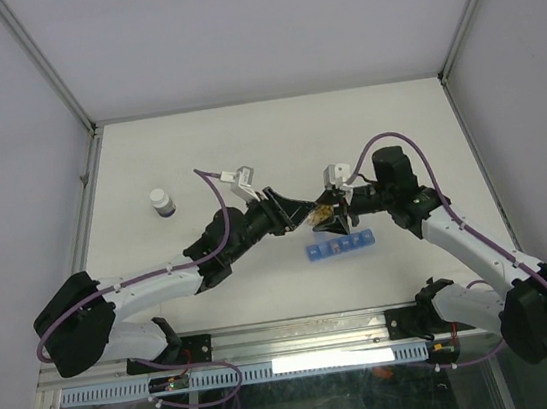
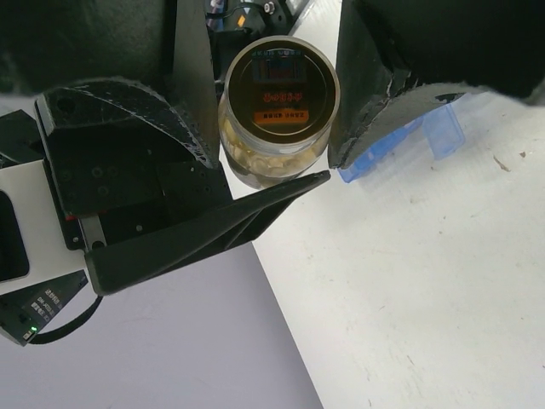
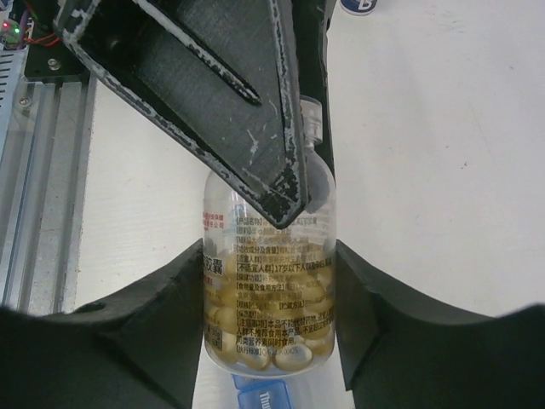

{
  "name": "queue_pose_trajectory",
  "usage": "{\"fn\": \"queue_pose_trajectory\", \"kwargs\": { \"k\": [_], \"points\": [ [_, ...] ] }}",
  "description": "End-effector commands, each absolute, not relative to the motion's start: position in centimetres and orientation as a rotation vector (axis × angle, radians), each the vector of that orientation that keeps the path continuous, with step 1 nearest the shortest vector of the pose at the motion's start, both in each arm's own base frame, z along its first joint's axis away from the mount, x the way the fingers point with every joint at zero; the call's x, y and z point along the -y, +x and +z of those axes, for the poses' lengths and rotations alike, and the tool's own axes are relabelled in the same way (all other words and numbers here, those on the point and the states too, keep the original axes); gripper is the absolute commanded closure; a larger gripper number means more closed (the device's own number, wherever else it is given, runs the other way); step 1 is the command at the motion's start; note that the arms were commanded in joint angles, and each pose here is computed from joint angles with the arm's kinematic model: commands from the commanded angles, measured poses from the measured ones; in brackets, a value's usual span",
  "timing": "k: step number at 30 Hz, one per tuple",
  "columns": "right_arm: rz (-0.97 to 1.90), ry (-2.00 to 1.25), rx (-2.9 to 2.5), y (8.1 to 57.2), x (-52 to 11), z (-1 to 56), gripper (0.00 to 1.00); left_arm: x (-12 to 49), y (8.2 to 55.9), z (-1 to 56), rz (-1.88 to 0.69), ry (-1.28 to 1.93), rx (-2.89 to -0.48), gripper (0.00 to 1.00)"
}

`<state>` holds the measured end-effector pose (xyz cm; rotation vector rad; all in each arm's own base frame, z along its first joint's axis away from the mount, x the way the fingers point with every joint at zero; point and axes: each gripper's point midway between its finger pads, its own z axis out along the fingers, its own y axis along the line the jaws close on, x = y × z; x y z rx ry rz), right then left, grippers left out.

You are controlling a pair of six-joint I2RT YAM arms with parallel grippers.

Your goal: Sort the pills into containers

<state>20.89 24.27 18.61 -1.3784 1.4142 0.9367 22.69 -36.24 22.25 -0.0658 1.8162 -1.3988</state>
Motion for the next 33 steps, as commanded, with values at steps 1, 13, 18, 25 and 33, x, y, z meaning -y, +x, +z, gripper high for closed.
{"fn": "queue_pose_trajectory", "kwargs": {
  "k": [1,13,18,25,33],
  "points": [
    [0.881,-1.392,-1.335,21.6,-24.7,20.0,0.41,37.9,21.3,26.2,-1.549,-0.003,-1.728,1.0],
    [0.848,-1.411,-1.348,21.6,-24.8,19.5,0.28,38.0,21.3,26.4,-1.565,-0.011,-1.72,1.0],
    [0.841,-1.42,-1.356,21.5,-24.9,19.2,0.35,38.1,21.3,26.6,-1.57,-0.01,-1.717,1.0],
    [0.857,-1.451,-1.346,20.9,-24.9,19.2,0.87,37.7,21.1,27.2,-1.586,-0.02,-1.7,0.92],
    [0.948,-1.449,-1.344,20.1,-24.7,20.0,1.0,35.9,21.1,27.8,-1.524,-0.021,-1.65,0.18]
  ]
}}
